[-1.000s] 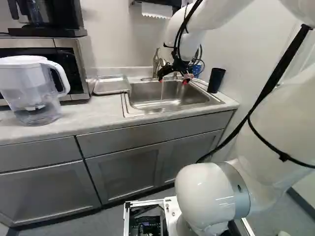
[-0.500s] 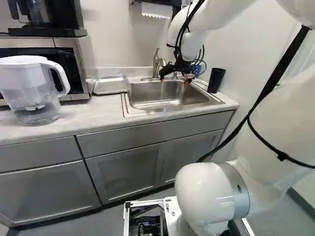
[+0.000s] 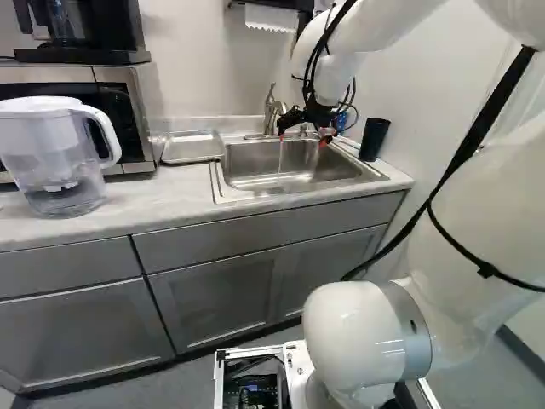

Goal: Rinse the cup and place it in the tray

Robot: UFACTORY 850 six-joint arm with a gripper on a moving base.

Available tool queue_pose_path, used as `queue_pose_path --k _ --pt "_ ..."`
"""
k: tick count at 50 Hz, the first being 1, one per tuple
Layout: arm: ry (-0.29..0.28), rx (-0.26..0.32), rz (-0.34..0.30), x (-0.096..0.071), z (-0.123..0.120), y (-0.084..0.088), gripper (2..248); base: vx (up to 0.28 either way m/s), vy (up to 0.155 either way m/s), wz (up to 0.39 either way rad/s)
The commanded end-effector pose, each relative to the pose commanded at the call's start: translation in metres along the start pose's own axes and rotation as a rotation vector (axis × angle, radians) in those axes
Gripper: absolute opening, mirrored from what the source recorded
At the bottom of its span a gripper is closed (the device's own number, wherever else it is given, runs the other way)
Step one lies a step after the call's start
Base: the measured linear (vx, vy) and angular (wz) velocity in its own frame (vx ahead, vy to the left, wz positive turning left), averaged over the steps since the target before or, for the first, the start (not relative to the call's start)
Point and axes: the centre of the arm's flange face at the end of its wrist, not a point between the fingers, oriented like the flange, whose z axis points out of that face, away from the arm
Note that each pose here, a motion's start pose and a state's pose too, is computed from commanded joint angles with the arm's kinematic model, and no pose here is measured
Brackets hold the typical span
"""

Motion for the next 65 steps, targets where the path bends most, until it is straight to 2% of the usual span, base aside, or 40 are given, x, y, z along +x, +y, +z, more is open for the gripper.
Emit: queue_pose_path --k 31,65 --pt "0.017 -0.02 0.034 0.004 0.0 0.016 247 0.0 0.0 0.0" --pt "0.08 0.011 0.193 0.012 -0.001 0.032 247 0.0 0.0 0.0"
